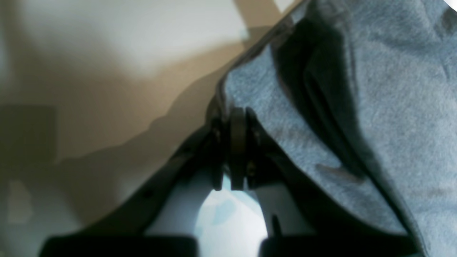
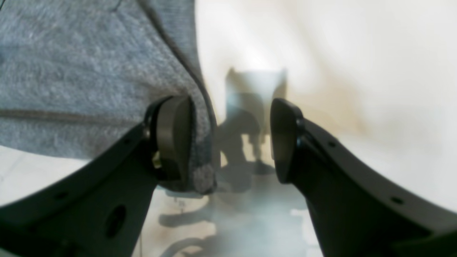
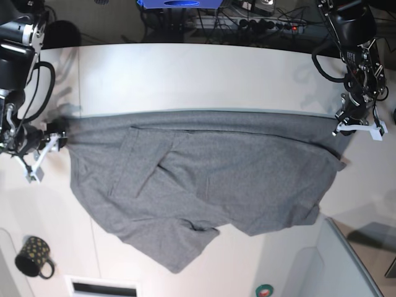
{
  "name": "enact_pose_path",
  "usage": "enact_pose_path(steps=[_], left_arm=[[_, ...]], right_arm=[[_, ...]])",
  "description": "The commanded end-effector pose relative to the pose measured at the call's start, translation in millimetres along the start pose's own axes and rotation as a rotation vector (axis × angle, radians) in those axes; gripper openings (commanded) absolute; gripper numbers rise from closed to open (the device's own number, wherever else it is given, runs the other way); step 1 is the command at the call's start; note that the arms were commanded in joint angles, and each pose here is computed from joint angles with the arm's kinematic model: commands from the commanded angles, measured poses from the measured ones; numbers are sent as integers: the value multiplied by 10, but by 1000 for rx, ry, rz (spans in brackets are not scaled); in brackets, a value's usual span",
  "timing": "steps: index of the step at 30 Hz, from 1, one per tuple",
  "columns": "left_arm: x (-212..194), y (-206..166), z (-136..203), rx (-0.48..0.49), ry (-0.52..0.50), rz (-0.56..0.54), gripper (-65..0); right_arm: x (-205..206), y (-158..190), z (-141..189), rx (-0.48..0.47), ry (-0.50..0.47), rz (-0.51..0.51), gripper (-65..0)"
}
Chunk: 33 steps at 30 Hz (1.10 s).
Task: Layout the t-shirt on the table in an organized manner, then fold the t-shirt properly
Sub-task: 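Regrasp the shirt corner with the right gripper and pull it taut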
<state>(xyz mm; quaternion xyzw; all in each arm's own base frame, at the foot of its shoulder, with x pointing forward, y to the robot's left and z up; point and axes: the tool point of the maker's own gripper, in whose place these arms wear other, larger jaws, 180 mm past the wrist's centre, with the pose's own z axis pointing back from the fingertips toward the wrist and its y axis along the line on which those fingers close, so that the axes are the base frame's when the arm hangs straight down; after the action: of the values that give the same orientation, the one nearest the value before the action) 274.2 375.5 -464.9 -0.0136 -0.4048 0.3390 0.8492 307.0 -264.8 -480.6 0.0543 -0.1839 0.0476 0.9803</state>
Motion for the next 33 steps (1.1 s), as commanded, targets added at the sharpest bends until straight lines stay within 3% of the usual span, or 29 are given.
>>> enact_pose_path(steps=[1,6,10,13,17,19,22,24,27,33], left_arm=[[229,-8,15,-8,-59,-11,-650],[234,-11,16,-8,-60,-11,-650],[214,-23,13,-10,-57,-8,-650],[208,-18,15,-9,-56,-8,-650],[208,-18,15,-9,-56,-8,-650],[214,-14,16,-9,-57,-9,-650],[189,9,26,-5,-52,-12,-650],[182,16,34,-5,-52,-11,-650],[169,19,35,-4,-49,-12,-650],[167,38,37,-1,-47,-14,-650]], right_arm=[[263,-217,204,-56,-96,-20,-323],[501,-356,906,-149,-413,-224,-315],[239,-142,1081,-173,-390,-276,-315],[5,137,1036,-140,-368,-326,-312],[-214,476,902,27,-358,-369,-224],[-319,584,831,146,-396,-498,-170],[-449,535,769,259,-489,-777,-162],[-521,528,663,305,-497,-927,-162],[-611,589,534,345,-470,-1010,-162],[-637,698,430,381,-437,-1028,-161]])
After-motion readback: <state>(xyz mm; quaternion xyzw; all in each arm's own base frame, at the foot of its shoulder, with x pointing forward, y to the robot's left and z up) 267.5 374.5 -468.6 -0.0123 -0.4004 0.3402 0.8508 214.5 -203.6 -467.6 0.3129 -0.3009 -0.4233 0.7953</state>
